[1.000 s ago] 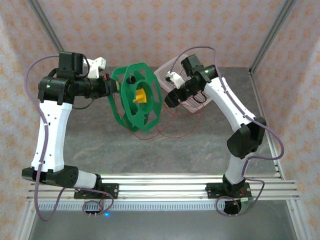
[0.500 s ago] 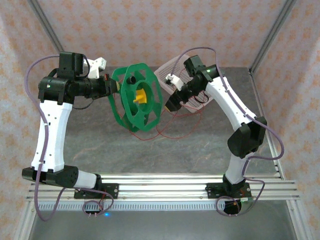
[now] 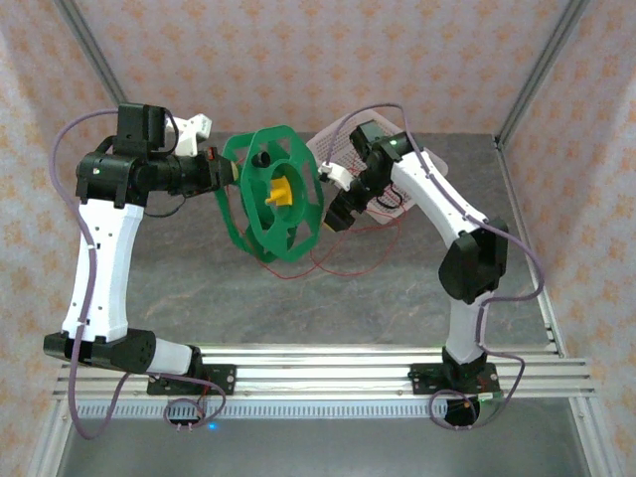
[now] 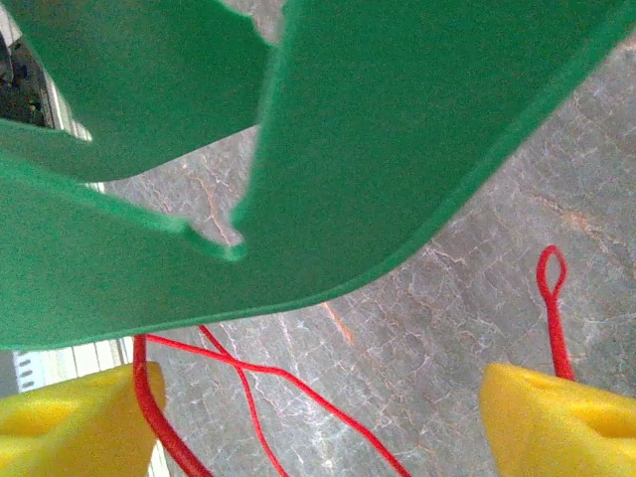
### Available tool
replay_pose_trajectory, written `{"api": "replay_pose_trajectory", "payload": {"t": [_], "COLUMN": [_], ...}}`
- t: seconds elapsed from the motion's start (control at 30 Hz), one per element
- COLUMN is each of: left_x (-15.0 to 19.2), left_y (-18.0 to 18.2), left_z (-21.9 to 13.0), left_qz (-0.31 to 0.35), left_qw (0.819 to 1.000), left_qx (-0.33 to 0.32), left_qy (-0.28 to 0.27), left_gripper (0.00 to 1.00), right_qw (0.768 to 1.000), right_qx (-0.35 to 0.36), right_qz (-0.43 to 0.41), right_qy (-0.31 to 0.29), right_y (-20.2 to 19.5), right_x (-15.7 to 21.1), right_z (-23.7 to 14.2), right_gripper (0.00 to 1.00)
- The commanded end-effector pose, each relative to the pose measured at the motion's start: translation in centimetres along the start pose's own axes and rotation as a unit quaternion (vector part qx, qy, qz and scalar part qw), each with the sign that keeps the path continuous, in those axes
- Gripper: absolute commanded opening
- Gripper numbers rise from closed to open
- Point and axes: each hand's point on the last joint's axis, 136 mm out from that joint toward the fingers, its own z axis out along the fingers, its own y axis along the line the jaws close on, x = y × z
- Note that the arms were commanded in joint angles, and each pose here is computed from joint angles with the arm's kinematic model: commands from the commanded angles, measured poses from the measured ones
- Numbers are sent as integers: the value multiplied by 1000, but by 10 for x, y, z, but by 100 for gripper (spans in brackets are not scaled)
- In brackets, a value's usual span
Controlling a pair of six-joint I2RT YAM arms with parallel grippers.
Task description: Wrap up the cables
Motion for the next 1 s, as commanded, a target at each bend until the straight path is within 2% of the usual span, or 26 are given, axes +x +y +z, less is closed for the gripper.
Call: {"api": "replay_pose_trajectory", "payload": {"t": [0.0, 0.13, 0.2, 0.3, 0.33, 0.4, 0.5, 0.67, 0.77, 0.8, 0.97], "left_x": [-6, -6, -6, -8, -8, -10, -12, -12, -11, -11, -19], "left_y": [-26, -25, -25, -23, -22, -21, -21, -20, -13, -12, -6], "left_z": [-15, -15, -15, -18, -19, -23, -28, -31, -34, -36, -44], "left_qz": [29, 27, 27, 24, 24, 23, 22, 25, 27, 26, 9], "left_qw": [998, 998, 999, 999, 999, 999, 998, 998, 997, 997, 994], "left_qx": [42, 41, 39, 29, 25, 17, 9, 2, -21, -26, -55], "left_qy": [-24, -25, -26, -32, -36, -44, -58, -62, -65, -69, -98], "left_gripper": [0, 0, 0, 0, 0, 0, 0, 0, 0, 0, 0], "right_qw": [1000, 1000, 1000, 998, 997, 988, 964, 927, 893, 872, 825], "right_qx": [-4, -14, -14, 16, 36, 80, 133, 153, 171, 191, 213], "right_qz": [-7, 2, 14, 54, 75, 131, 232, 335, 399, 430, 496], "right_qy": [6, 2, 0, 5, 6, 9, -12, -77, -121, -135, -166], "right_y": [7, 8, 8, -3, -10, -26, -51, -63, -76, -85, -105], "right_x": [-4, -6, -8, -7, -6, -2, 2, 0, 6, 11, 16], "right_z": [-5, -5, -5, -6, -7, -12, -24, -51, -77, -86, -111], "right_gripper": [75, 46, 27, 3, 0, 0, 0, 0, 0, 0, 0]}}
